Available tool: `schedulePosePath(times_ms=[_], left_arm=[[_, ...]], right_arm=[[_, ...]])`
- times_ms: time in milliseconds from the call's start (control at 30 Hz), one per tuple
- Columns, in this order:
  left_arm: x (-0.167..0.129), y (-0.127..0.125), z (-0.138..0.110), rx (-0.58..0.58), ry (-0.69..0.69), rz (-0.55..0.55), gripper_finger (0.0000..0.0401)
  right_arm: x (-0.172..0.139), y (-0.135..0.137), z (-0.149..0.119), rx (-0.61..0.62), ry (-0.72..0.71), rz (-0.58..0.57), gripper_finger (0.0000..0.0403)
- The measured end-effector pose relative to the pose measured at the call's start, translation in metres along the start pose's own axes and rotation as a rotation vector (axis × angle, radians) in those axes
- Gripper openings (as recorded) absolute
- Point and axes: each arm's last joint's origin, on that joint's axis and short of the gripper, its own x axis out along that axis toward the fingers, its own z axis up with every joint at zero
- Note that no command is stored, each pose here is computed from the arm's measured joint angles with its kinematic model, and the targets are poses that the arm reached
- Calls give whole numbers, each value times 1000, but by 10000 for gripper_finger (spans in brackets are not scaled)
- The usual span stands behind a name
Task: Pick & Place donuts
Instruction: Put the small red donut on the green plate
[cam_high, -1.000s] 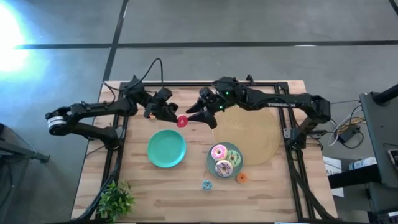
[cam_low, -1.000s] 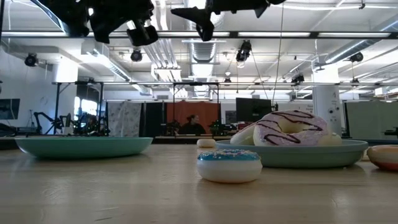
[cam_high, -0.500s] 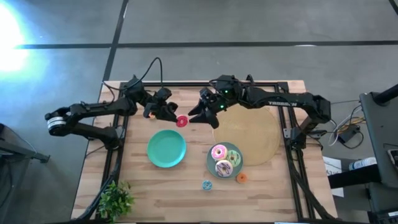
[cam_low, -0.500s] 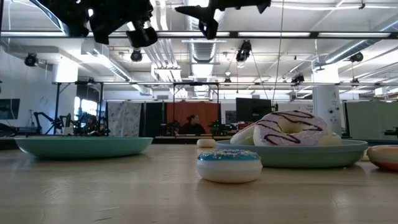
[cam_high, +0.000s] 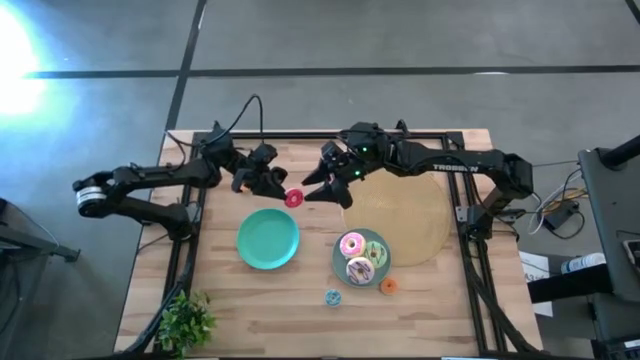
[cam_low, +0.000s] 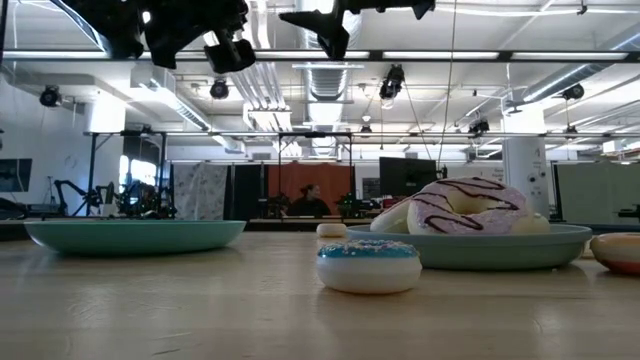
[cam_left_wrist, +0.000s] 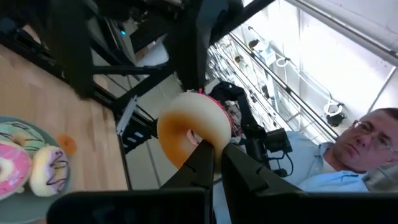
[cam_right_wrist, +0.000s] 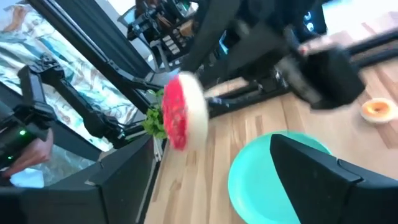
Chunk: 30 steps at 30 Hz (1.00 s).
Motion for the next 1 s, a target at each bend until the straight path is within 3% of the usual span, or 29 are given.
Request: schedulePosePath(times_ms=[333, 800, 1000], left_arm=[[11, 15, -3, -36, -24, 35, 0], [14, 6, 7, 10, -30, 11, 0], [14, 8, 6, 8, -38, 19, 0]], right_arm=[[2, 5, -1, -2, 5, 19, 302], [4, 5, -7, -11, 34, 14, 284], [5, 3, -9, -9, 41, 10, 243]])
